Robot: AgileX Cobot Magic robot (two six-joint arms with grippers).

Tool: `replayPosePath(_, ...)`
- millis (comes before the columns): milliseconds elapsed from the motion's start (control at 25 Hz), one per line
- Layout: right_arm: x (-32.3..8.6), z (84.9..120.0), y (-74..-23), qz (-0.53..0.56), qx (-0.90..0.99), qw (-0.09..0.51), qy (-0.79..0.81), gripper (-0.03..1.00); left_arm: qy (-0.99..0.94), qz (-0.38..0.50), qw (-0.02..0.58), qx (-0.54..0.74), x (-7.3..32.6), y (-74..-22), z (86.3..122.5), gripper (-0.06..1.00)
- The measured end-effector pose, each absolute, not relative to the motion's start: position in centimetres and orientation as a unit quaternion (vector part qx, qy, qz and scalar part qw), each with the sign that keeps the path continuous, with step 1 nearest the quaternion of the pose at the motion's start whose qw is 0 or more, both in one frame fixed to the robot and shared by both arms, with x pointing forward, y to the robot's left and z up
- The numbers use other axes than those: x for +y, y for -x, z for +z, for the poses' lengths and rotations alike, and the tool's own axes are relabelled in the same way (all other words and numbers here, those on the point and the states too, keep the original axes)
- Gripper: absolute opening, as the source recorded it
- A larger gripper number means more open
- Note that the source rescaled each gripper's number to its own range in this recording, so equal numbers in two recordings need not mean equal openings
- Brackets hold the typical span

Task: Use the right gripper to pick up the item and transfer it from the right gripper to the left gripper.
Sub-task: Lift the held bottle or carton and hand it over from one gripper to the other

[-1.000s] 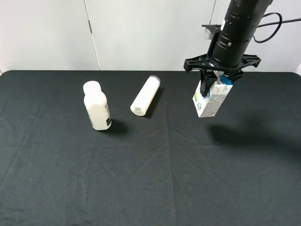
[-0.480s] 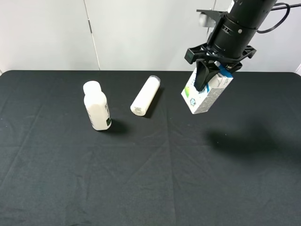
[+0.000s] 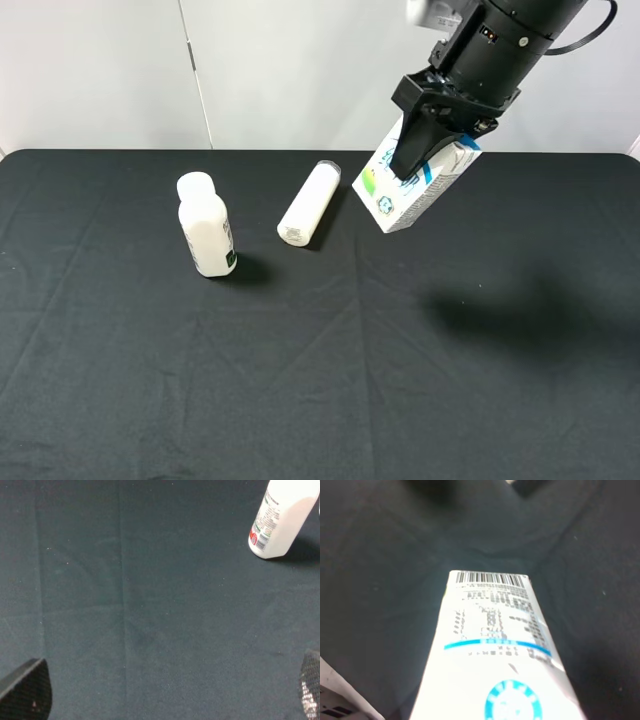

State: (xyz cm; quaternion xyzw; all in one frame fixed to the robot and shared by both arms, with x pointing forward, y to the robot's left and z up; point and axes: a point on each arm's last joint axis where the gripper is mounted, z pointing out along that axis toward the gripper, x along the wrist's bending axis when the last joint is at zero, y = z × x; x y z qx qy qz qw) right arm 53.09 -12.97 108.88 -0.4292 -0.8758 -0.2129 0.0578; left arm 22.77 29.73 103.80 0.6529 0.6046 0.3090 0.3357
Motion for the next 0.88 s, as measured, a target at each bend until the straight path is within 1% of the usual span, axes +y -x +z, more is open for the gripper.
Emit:
replayPosePath(160, -11.7, 108.9, -52.3, -0.213, -0.899, 0.054, 0.378, 0.05, -0.653, 0.309, 0.336, 0.605, 29.7, -22.8, 103.8, 0.97)
replayPosePath(480, -7.2, 108.9, -48.8, -0.218, -0.951, 0.056, 0.209, 0.05, -0.653, 0.309, 0.336, 0.605, 29.7, -22.8, 103.8, 0.97)
replayPosePath(640, -6.2, 108.9, -48.0, -0.223, -0.965, 0.043, 0.132, 0.05, -0.653, 0.309, 0.336, 0.605, 29.7, -22.8, 103.8, 0.97)
replayPosePath(880, -6.2, 108.9, -48.1, -0.224, -0.974, 0.018, 0.038, 0.05, -0.653, 0.308, 0.336, 0.605, 29.7, -22.8, 103.8, 0.97)
